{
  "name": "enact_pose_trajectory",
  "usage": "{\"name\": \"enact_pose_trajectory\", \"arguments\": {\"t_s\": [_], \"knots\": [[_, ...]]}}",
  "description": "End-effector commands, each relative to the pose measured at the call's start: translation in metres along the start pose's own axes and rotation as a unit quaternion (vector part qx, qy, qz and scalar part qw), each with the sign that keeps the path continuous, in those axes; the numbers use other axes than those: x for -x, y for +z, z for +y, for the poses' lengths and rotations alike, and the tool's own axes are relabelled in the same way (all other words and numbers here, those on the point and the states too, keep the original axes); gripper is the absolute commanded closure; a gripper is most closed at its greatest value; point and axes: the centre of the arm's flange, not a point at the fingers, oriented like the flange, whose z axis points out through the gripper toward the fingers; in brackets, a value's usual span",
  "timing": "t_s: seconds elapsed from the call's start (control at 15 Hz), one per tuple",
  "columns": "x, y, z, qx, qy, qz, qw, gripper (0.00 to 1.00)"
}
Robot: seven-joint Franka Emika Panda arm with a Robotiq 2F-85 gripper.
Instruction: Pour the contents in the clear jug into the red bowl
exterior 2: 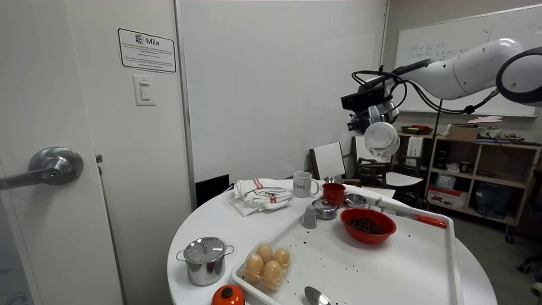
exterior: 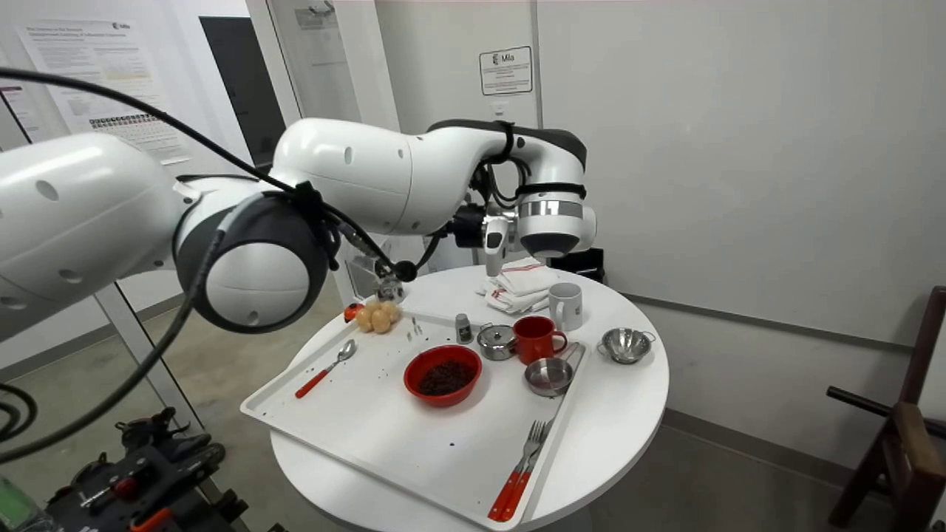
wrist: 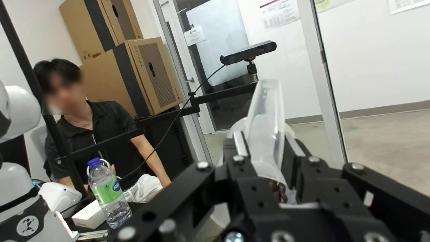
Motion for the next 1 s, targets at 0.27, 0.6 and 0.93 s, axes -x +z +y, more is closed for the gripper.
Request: {"name": "enact_pose_trajectory", "arguments": {"t_s": [0.27,0.6,0.93], "knots": [[-0.005,-0.047,-0.018,-0.019,0.001,-0.015,0.9997,0.93],[-0.003,-0.043,-0.019,-0.024,-0.001,-0.006,0.9997,0.93],[0.008,-0.029,-0.028,-0.097,0.006,0.054,0.9938,0.93]]}}
